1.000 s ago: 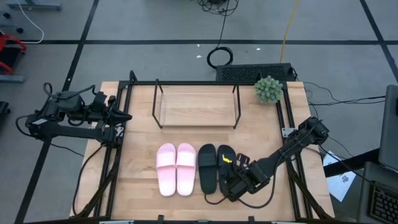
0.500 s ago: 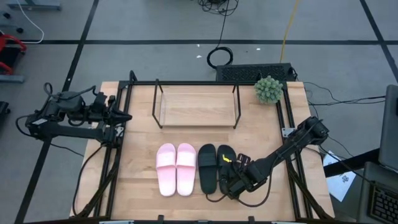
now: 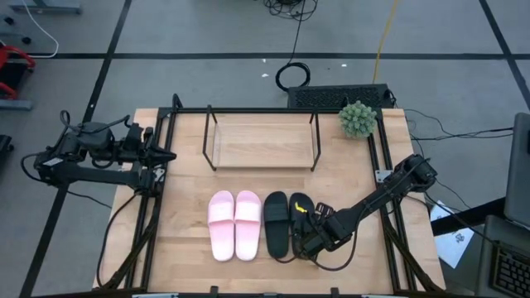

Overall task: Pick and place slides into the shelf
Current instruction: Put the right black slide on the shelf

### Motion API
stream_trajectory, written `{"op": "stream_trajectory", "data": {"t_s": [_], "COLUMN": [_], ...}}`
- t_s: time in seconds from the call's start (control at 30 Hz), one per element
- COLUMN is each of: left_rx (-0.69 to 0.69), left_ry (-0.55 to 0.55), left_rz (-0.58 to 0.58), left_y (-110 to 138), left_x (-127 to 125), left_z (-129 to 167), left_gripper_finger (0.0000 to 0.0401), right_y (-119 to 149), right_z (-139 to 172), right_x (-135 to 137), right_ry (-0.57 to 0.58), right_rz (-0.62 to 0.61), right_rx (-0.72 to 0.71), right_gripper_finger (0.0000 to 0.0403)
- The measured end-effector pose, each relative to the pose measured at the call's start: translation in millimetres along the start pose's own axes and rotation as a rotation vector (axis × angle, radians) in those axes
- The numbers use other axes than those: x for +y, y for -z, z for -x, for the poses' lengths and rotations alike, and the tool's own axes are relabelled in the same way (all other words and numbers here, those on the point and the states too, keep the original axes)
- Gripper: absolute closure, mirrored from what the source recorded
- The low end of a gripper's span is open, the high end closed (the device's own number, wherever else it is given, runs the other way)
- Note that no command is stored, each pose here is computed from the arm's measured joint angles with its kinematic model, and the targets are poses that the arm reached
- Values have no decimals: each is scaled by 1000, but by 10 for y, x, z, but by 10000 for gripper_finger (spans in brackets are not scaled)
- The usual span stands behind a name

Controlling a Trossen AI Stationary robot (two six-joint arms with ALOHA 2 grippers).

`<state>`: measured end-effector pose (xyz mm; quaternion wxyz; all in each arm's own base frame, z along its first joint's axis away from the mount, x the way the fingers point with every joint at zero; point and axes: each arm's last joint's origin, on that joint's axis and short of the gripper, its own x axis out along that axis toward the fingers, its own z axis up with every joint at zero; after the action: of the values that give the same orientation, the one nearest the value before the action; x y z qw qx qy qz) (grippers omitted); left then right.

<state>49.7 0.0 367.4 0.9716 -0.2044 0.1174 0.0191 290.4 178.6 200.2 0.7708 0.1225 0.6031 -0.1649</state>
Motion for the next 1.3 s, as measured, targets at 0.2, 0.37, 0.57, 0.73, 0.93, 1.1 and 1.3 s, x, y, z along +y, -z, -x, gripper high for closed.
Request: {"op": "stream_trajectory", "data": {"t_s": [0.2,0.37,0.57,0.73,0.93,1.1,1.3], "left_rx": [0,0,0,-1,-3,-2,32], "left_ry": [-1,-1,-1,-2,-6,-6,-19], "left_rz": [-26,-32,-45,-82,-105,-121,-120], "left_y": [0,0,0,0,-1,-1,31], "left_x": [0,0,0,0,2,2,16], "left_z": [0,0,0,0,0,-1,0], "left_gripper_finger": [377,377,377,377,377,377,377], "right_y": [-29,-59,-101,-139,-201,-218,-218], "right_z": [-5,-13,-21,-28,-43,-46,-46], "right_x": [-21,-42,-75,-108,-163,-178,-179], "right_ry": [21,22,41,72,90,102,106], "right_rz": [-13,-28,-21,-7,-14,0,-2], "right_rx": [-29,-26,-45,-75,-81,-93,-97], "right_gripper_finger": [236,236,236,236,236,236,236]}}
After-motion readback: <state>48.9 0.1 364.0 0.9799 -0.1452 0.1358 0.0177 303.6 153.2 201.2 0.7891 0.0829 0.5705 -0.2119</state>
